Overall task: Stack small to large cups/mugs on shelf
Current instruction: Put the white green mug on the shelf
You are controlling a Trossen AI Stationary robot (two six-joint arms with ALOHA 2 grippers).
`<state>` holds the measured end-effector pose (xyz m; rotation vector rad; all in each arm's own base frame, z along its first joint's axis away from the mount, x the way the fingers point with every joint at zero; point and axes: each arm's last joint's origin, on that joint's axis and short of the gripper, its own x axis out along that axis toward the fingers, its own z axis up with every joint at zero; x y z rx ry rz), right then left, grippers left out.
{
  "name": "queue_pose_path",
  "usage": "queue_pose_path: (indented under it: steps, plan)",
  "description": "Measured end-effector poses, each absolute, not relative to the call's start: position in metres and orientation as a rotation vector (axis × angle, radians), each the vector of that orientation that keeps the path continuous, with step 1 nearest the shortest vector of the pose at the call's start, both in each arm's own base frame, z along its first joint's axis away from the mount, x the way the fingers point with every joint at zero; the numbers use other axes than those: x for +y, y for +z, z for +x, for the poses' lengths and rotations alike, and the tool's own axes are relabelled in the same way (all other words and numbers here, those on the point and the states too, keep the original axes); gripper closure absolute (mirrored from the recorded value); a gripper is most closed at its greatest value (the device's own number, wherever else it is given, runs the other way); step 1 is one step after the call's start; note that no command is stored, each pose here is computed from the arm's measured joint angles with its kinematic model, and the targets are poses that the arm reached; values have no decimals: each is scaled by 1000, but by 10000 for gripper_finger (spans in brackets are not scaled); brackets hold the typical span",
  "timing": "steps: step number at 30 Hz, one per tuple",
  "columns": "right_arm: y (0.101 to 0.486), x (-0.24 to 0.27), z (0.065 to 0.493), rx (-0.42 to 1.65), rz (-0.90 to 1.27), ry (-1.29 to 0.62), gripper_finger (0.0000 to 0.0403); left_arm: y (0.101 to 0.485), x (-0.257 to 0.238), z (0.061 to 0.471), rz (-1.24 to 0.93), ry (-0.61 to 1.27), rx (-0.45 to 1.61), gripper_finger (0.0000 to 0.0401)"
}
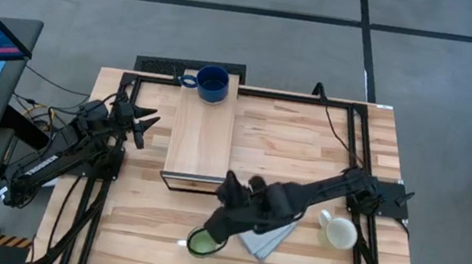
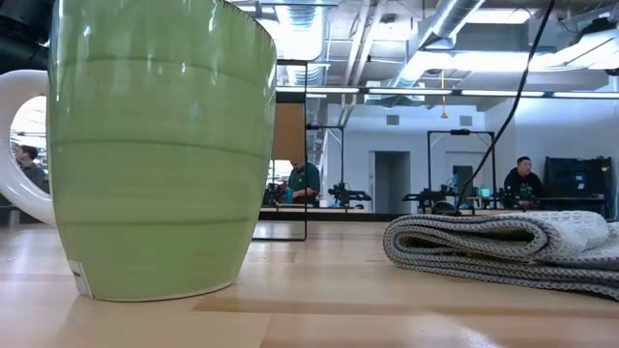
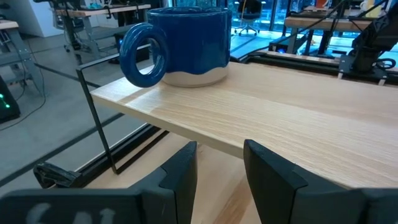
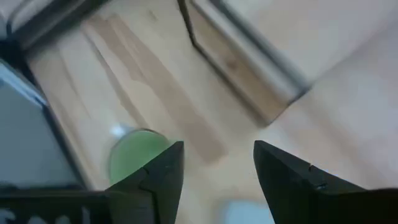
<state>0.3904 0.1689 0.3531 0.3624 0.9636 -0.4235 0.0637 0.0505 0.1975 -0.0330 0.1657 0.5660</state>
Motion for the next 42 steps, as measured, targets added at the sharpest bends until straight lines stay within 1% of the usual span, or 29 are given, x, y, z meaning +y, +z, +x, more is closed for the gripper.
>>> queue_pose_path:
  steps: [1, 2, 3, 5, 7, 9, 12, 16, 19, 25, 29, 33, 37, 42]
  plan:
    - [359, 165, 383, 974, 268, -415, 188, 198, 51, 64, -33, 566, 166, 278]
    - [365, 162, 380, 940, 197, -420, 188, 198, 51, 64, -33, 566, 166, 278]
    - [373, 157, 375, 888, 138, -450, 188, 198, 51, 64, -33, 567, 166, 278]
    - [388, 144, 359, 857, 0, -539, 188, 198, 51, 64, -33, 564, 166, 278]
    - [404, 132, 348, 821, -86, -569, 187, 197, 50, 64, -36, 555, 168, 278]
    - [417, 118, 334, 836, -183, -575, 187, 197, 51, 64, -40, 552, 169, 278]
    - [440, 97, 317, 812, -271, -586, 187, 197, 51, 65, -45, 550, 169, 278]
    - [470, 56, 291, 792, -310, -615, 187, 197, 51, 65, -44, 550, 167, 278]
    - [487, 26, 272, 780, -290, -653, 187, 197, 51, 65, -40, 550, 169, 278]
    - [504, -18, 243, 745, -198, -678, 187, 197, 51, 65, -38, 550, 169, 278]
    - [499, -34, 238, 679, -228, -623, 187, 197, 51, 65, -37, 550, 169, 278]
    - [476, -52, 225, 629, -221, -538, 187, 197, 51, 65, -38, 549, 169, 278]
    - [450, -60, 189, 567, -152, -541, 187, 197, 51, 65, -41, 549, 168, 278]
    - [412, -51, 142, 419, -85, -526, 187, 197, 51, 65, -41, 549, 168, 278]
